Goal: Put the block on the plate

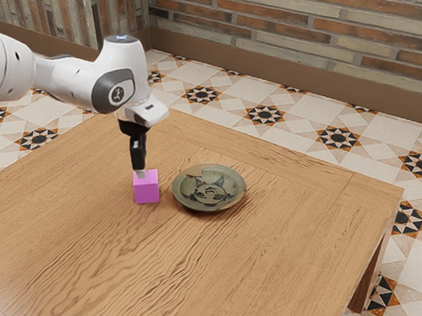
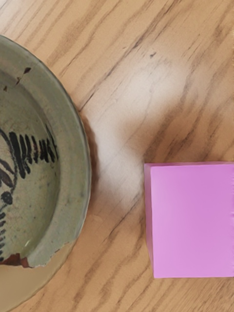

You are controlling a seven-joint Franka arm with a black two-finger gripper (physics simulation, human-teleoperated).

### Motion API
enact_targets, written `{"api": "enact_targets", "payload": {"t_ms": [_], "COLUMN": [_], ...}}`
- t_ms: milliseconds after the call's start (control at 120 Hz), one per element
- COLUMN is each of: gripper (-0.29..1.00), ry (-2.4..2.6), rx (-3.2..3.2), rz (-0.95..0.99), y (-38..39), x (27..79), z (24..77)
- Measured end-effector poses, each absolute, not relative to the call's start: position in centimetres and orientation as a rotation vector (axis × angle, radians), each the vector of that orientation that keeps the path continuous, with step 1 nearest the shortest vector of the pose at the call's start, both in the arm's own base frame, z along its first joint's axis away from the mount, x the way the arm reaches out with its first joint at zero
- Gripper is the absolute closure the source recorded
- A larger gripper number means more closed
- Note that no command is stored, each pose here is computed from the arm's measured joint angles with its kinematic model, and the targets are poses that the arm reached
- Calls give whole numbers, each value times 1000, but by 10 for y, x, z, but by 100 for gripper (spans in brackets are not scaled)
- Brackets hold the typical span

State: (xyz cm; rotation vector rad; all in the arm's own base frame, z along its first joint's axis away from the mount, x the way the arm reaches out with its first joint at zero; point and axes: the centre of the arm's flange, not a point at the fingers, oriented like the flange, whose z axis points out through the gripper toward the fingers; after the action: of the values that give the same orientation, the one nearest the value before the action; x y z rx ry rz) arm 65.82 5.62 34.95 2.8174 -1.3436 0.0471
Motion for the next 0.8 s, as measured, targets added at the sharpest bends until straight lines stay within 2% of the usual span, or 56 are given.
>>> {"api": "enact_targets", "payload": {"t_ms": [800], "gripper": [0], "ry": [-1384], "rx": [2758], "rz": [26], "y": [78], "x": [688], "z": [292]}}
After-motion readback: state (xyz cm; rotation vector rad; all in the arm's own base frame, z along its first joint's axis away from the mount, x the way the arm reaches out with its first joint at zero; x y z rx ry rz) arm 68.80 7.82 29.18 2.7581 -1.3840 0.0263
